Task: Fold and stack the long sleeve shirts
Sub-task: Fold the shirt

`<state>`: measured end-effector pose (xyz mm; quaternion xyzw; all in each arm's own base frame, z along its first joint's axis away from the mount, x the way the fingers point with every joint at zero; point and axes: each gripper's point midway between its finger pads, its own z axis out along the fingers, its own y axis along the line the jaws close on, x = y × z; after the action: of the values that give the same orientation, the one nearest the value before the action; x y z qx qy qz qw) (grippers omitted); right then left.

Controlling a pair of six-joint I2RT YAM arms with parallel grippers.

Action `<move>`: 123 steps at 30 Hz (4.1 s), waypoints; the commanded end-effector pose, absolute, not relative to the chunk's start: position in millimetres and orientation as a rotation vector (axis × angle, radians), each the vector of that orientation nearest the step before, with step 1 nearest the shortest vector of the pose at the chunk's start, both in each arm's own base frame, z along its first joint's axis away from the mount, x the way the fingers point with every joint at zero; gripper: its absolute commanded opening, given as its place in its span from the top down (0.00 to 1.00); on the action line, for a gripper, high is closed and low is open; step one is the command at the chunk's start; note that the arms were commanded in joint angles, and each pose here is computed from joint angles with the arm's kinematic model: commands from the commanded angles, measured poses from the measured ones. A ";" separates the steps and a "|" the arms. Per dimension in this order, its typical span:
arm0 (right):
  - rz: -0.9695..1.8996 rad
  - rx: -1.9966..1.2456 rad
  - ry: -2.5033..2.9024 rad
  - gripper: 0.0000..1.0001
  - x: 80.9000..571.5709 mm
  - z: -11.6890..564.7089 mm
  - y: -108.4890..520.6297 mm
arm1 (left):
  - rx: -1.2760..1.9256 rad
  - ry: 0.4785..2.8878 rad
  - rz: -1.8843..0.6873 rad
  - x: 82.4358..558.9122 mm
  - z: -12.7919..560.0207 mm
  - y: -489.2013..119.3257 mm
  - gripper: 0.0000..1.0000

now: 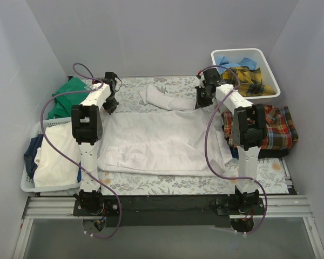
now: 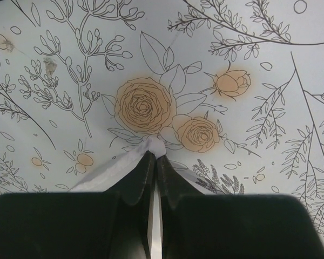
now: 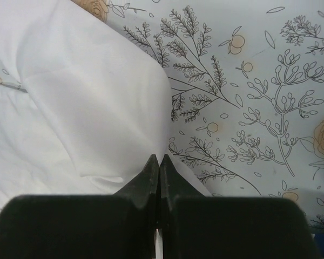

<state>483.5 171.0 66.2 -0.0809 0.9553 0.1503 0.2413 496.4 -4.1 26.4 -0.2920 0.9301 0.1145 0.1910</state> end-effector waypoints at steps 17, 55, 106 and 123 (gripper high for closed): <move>0.489 -0.249 2.457 0.99 476.6 134.8 178.8 | -0.763 2.529 0.208 499.2 90.5 -5.9 0.44; 0.490 -0.252 2.486 0.99 474.4 121.0 179.4 | -0.809 2.534 0.194 510.2 59.0 -9.6 0.45; 0.471 -0.238 2.437 0.99 422.0 140.4 155.4 | -0.765 2.557 0.205 462.5 89.6 -5.4 1.00; 0.484 -0.244 2.484 0.99 390.1 119.9 149.3 | -0.768 2.564 0.178 416.1 101.8 -5.5 1.00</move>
<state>388.9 150.6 100.1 -0.0839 0.9448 0.1759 0.2636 416.0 -6.9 70.8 -0.2732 0.9394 0.0811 0.1907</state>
